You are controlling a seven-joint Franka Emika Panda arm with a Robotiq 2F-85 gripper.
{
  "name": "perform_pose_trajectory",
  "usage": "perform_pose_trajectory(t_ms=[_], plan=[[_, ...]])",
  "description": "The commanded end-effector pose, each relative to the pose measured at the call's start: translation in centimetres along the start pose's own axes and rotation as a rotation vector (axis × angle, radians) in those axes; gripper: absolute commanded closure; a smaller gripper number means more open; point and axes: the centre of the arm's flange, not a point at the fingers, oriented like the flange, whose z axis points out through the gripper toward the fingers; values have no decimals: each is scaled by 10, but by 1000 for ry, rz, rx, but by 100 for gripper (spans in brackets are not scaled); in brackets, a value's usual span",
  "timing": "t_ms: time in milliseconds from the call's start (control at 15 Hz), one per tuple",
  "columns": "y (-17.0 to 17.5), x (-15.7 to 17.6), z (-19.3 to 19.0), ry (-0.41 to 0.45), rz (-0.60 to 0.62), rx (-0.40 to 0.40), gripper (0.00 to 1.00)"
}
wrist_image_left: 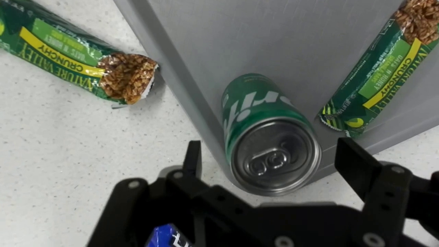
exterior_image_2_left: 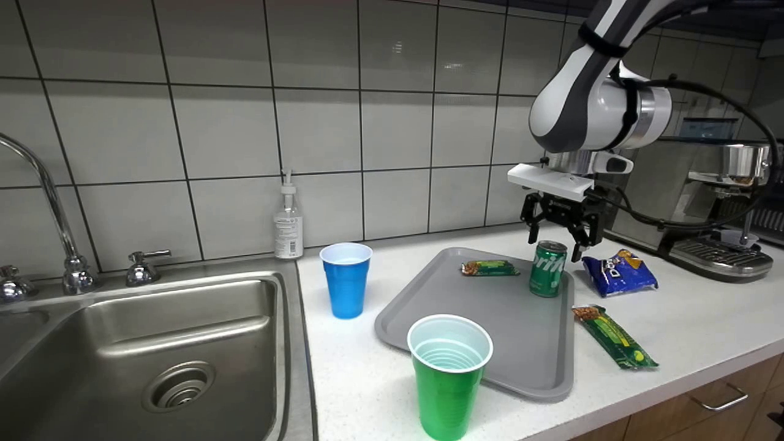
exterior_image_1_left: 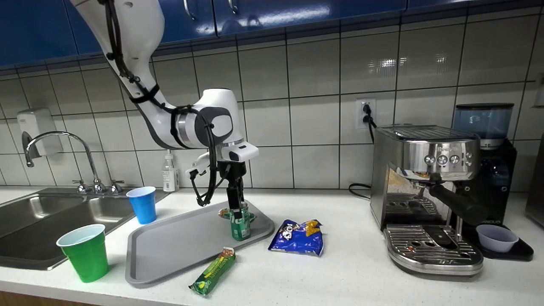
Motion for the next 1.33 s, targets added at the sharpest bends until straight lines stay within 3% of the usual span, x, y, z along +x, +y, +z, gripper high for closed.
perform_pose_trajectory(t_ms=[0,667,1267], plan=[[6,10,-20,0,-2,26,0],[47,31,-51,-21,-71,97,0],[101,22,-63,-24,-274,132,0]])
